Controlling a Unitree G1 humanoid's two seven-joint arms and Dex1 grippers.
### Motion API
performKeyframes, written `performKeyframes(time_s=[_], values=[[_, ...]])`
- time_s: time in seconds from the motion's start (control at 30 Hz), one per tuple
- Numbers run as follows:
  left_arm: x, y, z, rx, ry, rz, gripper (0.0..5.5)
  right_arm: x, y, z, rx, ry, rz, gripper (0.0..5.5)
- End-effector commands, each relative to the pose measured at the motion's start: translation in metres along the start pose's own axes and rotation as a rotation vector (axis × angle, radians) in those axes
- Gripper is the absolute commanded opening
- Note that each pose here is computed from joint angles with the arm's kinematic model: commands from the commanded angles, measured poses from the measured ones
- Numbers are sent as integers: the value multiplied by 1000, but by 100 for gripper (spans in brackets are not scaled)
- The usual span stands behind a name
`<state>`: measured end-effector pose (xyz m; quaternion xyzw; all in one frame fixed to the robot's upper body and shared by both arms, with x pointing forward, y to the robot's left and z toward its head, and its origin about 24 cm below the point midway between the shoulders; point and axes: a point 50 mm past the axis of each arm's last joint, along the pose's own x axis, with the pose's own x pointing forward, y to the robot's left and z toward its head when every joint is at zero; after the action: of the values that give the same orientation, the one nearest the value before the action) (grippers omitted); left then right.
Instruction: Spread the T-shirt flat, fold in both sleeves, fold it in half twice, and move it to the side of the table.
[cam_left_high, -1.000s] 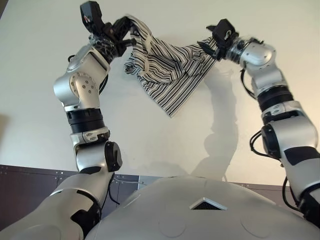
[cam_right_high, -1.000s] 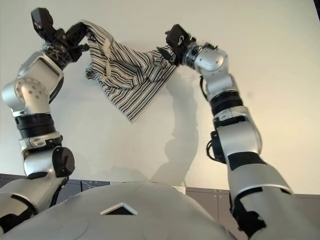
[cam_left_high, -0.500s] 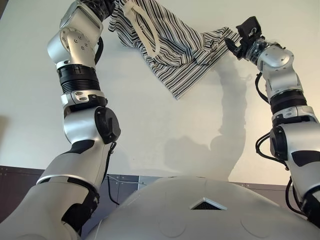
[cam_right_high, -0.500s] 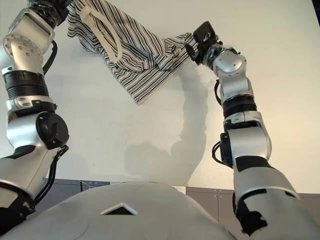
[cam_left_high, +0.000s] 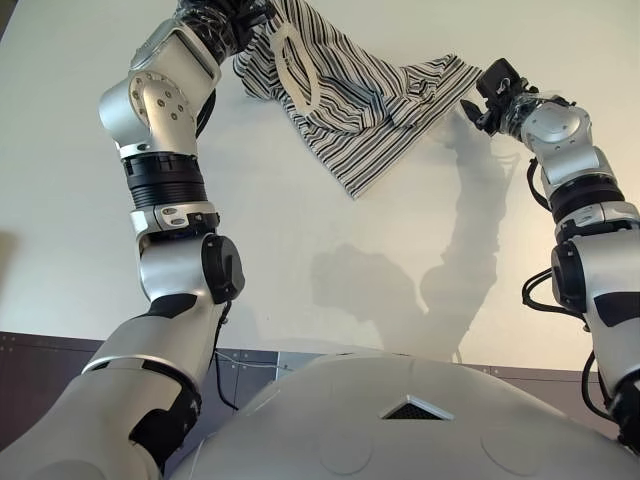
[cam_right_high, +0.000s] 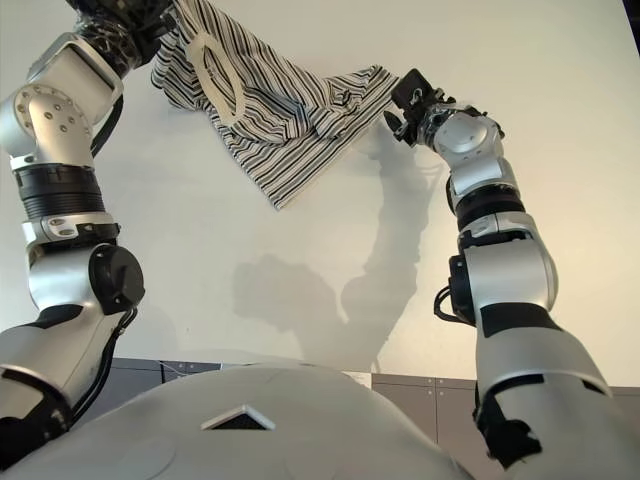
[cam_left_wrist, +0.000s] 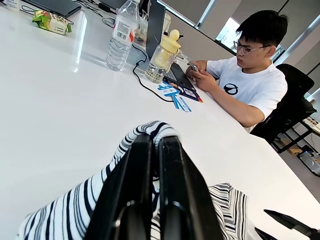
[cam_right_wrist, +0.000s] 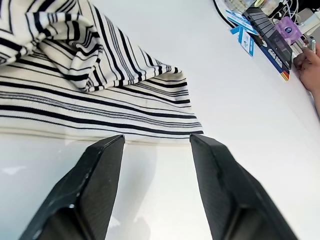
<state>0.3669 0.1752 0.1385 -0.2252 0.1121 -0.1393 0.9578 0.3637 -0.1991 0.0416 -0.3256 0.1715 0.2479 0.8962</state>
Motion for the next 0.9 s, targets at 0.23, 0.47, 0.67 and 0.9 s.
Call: performKeyframes(time_s=[0.23,0.47,0.67,0.9], values=[[-9,-3,-34,-47,103,4,10,12,17,13,92,-84,-63,241],[-22,1,-47,-92,109,53,10,16,44,6,235,-88,64,241],[-20,3,-38,-85,86,63,10,15,59,-16,168,88,188,241],[-23,-5,6,-78,-57,34,10,-17,86,-56,-68,206,669,241]])
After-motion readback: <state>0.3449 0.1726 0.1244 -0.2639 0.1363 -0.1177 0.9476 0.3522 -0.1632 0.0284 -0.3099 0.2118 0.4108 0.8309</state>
